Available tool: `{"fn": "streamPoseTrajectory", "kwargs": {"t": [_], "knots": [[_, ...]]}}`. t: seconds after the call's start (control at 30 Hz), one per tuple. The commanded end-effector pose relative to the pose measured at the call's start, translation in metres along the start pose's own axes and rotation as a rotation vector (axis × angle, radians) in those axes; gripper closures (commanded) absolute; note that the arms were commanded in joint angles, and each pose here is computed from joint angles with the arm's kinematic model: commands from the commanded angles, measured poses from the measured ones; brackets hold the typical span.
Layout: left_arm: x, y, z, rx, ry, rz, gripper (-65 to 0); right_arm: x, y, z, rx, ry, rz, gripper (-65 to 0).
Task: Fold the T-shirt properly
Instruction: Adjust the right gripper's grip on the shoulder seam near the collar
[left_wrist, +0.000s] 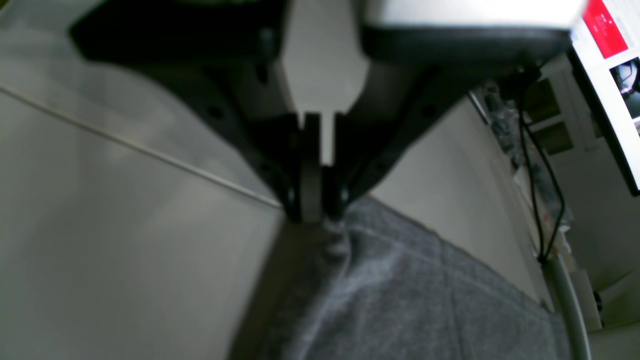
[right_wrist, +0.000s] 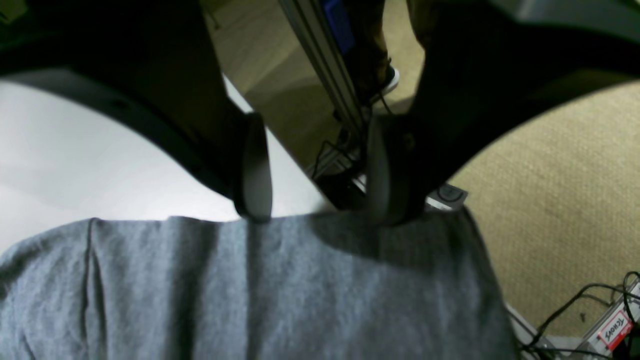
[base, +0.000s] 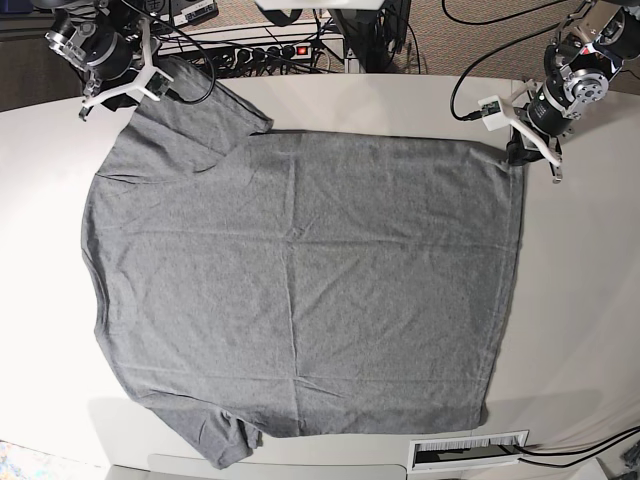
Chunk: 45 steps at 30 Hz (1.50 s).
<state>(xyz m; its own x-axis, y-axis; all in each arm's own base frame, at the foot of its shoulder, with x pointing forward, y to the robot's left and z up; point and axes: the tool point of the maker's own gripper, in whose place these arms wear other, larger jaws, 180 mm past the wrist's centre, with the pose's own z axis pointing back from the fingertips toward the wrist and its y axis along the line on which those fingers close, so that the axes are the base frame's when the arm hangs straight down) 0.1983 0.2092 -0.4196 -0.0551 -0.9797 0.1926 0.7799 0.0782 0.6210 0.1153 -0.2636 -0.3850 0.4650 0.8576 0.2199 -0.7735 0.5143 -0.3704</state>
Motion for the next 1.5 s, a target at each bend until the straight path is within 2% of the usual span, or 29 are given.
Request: {"fn": "streamPoseTrajectory", "kwargs": {"t": [0.0, 0.23, 0.57, 0.63, 0.77, 0.83, 0.97, 1.17, 1.47], "knots": [[0.003, -0.029, 0.003, -0.118, -0.017, 0.010, 0.0, 0.005, -0.004, 0.003, -0.011, -0.023, 0.010, -31.4], [0.004, -0.029, 0.003, -0.118, -0.023, 0.010, 0.0, 0.009, -0.004, 0.002, -0.010, -0.051, 0.008, -31.3], [0.004, -0.029, 0.003, -0.118, -0.023, 0.010, 0.0, -0.010, -0.015, -0.015, -0.022, -0.008, -0.039, -30.5], [0.004, -0.029, 0.003, -0.118, -0.023, 0.010, 0.0, -0.009, -0.015, -0.015, -0.022, -0.009, -0.039, -24.4], [0.004, -0.029, 0.003, -0.118, -0.023, 0.010, 0.0, -0.014, -0.013, -0.015, -0.012, 0.015, -0.056, -5.0], [0.004, -0.029, 0.003, -0.118, -0.023, 0.010, 0.0, -0.017, -0.010, -0.014, 0.008, 0.037, -0.089, 0.0], [0.004, -0.029, 0.003, -0.118, -0.022, 0.010, 0.0, -0.022, -0.003, -0.014, 0.040, 0.067, -0.136, 0.0], [0.003, -0.030, 0.003, -0.120, -0.018, 0.010, 0.0, -0.009, 0.000, -0.007, 0.066, 0.052, -0.171, 0.0], [0.000, -0.034, 0.005, -0.130, -0.001, 0.010, 0.0, 0.032, -0.010, 0.017, 0.032, -0.016, -0.119, 0.0]]}}
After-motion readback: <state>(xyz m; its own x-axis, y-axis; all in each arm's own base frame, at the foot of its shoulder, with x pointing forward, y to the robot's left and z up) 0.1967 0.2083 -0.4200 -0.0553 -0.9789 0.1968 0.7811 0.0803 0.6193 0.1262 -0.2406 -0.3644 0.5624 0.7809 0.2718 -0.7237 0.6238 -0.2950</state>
